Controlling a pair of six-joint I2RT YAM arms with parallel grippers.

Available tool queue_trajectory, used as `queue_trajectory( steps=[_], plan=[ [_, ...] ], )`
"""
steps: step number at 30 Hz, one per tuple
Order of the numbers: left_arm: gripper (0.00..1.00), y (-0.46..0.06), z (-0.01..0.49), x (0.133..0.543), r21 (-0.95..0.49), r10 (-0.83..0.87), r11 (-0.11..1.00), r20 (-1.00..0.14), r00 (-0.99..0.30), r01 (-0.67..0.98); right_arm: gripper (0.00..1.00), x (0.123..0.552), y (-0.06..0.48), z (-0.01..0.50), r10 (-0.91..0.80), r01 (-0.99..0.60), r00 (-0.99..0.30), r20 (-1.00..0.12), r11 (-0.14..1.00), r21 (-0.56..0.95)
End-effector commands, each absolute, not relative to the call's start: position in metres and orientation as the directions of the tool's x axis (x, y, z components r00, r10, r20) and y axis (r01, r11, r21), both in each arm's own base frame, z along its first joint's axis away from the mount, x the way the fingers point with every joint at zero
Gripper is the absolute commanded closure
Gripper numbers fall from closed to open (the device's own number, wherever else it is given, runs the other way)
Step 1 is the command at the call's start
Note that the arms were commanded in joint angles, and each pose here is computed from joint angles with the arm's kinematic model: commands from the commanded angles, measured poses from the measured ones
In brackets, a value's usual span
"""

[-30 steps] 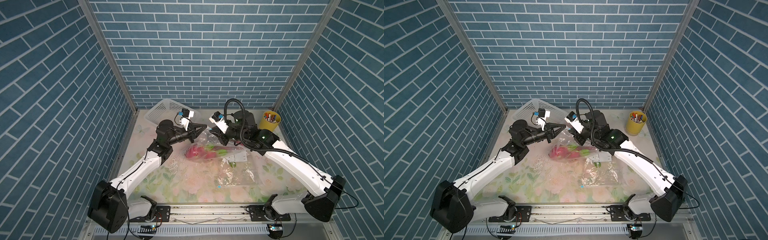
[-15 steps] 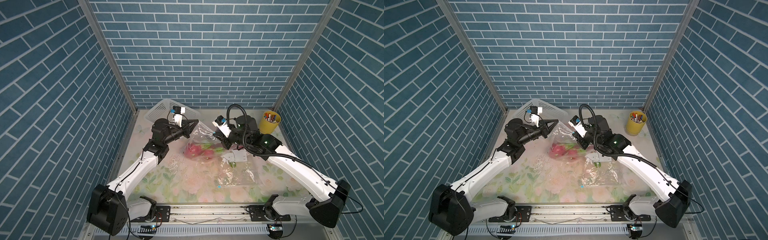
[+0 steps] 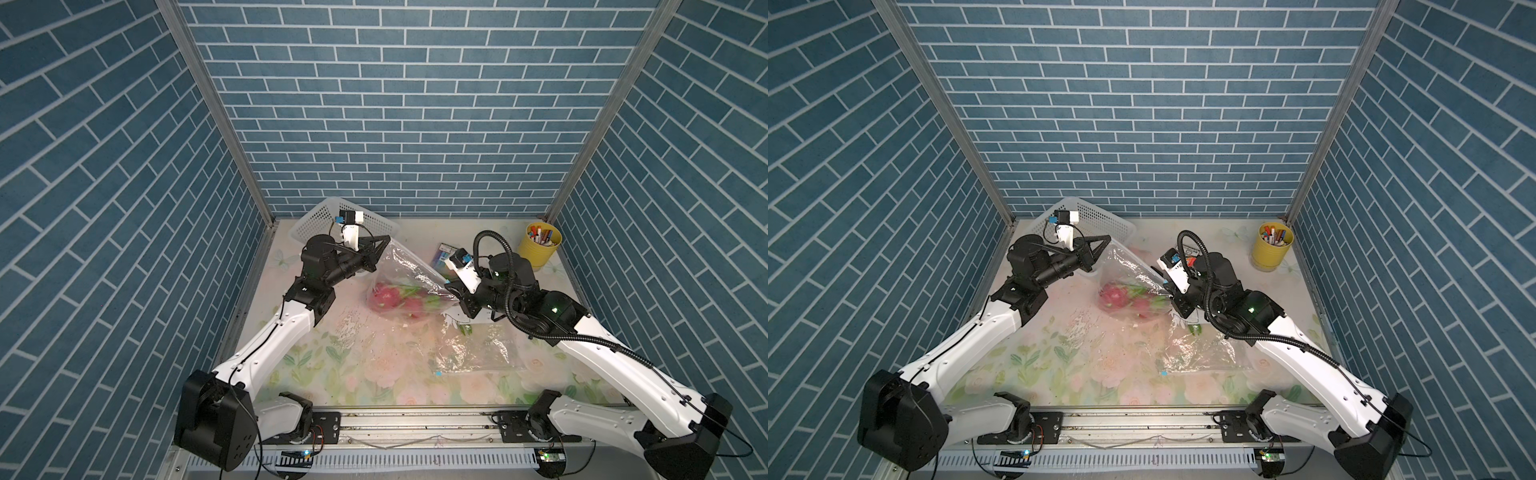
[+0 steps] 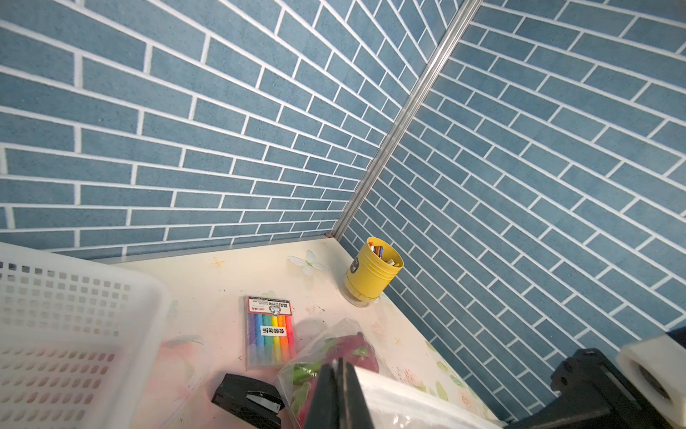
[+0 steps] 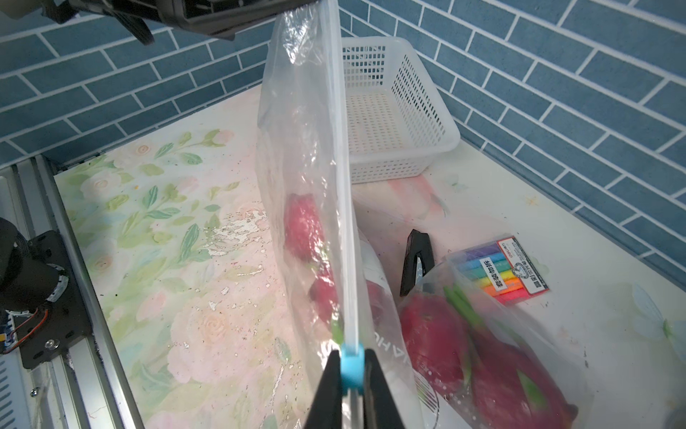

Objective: Open the zip-top bag and take out the dragon fruit
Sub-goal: Unzip the zipper on the zipper food storage bag.

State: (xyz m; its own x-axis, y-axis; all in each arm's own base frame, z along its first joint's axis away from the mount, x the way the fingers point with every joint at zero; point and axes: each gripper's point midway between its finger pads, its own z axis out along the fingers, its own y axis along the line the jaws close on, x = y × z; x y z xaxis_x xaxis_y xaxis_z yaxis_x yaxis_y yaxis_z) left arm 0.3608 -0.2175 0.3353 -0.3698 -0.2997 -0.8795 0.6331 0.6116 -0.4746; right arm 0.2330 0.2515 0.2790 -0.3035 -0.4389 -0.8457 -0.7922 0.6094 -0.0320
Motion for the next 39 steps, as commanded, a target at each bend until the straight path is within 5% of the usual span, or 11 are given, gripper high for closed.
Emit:
queue_trajectory(
  steps=[1,25,30,39],
  plan=[
    [1.00,-0.168,0.375,0.392,-0.420,-0.385,0.747,-0.905,-0.179,0.516,0.89,0.211,0.212,0.233,-0.513,-0.733,-0.472,-0.716,0.680,-0.004],
    [1.00,-0.177,0.363,0.390,-0.411,-0.358,0.723,-0.910,-0.207,0.555,0.89,0.207,0.215,0.247,-0.472,-0.730,-0.487,-0.735,0.682,0.045],
    [1.00,-0.193,0.361,0.373,-0.391,-0.328,0.647,-0.918,-0.224,0.655,0.55,0.215,0.242,0.295,-0.423,-0.784,-0.405,-0.810,0.617,0.069],
    [1.00,-0.202,0.353,0.331,-0.335,-0.277,0.564,-0.938,-0.210,0.755,0.40,0.254,0.268,0.354,-0.406,-0.794,-0.242,-0.881,0.605,-0.060]
  ],
)
